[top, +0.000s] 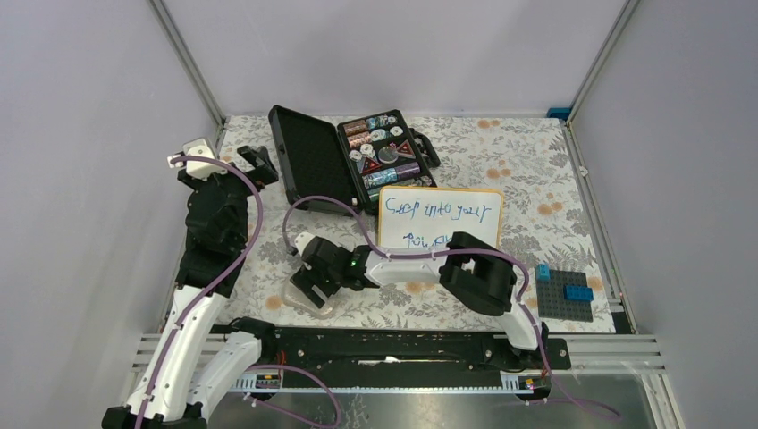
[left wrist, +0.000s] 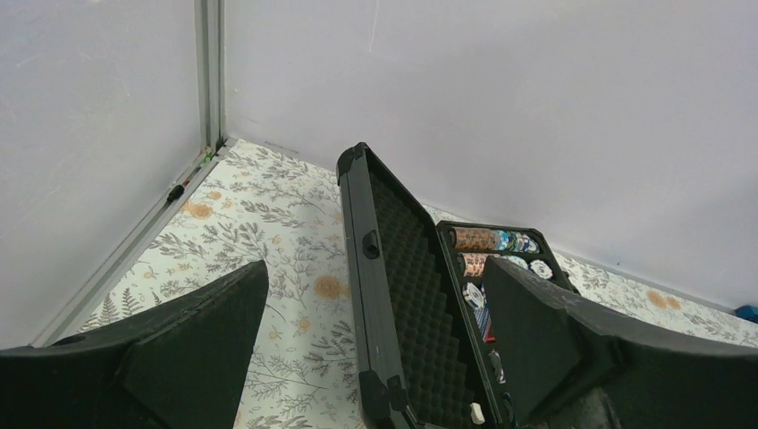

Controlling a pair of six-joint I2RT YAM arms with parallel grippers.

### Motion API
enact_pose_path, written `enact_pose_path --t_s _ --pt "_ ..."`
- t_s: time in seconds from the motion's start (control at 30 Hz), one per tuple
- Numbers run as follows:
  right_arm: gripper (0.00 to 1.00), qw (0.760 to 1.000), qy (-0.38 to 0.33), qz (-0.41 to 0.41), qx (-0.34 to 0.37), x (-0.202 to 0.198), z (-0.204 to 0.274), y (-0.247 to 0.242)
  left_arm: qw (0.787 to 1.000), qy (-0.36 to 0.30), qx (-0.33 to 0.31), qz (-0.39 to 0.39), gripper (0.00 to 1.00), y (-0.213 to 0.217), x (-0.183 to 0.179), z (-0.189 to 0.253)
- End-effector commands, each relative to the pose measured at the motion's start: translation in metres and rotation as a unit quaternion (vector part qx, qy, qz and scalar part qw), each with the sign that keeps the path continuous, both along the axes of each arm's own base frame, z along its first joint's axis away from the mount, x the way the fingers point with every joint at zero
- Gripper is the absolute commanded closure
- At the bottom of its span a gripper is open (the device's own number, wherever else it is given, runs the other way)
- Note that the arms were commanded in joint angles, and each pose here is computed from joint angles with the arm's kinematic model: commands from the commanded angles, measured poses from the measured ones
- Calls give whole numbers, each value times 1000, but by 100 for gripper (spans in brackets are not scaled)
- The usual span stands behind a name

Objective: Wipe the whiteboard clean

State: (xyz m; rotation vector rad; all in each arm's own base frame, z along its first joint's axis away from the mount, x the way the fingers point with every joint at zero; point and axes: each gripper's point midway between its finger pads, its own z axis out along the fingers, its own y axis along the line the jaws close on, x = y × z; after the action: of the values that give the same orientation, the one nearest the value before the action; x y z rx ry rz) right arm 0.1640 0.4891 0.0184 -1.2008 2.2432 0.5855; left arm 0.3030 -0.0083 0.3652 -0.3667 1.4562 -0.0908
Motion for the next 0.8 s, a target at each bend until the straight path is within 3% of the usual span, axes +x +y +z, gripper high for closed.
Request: enact_pose_path --t_s 0.0,0.13,0.23,0.47,0.57,0.77 --pt "15 999 -5 -6 -37 -7 -29 -7 1000 -19 -11 -7 1 -3 1 13" --pt "31 995 -45 -20 -88 -1 -45 -24 1000 -17 -11 -11 1 -5 3 11" --pt "50 991 -78 -33 -105 4 -44 -34 1000 -16 -12 -13 1 -6 4 11" --pt "92 991 -110 -54 -58 11 -12 -36 1000 -14 -12 -18 1 -8 5 10" --pt "100 990 -122 -63 -17 15 14 -32 1000 -13 -12 -17 1 -8 5 9" --pt "100 984 -147 -86 49 21 57 -32 1000 -14 -12 -17 1 -7 5 10"
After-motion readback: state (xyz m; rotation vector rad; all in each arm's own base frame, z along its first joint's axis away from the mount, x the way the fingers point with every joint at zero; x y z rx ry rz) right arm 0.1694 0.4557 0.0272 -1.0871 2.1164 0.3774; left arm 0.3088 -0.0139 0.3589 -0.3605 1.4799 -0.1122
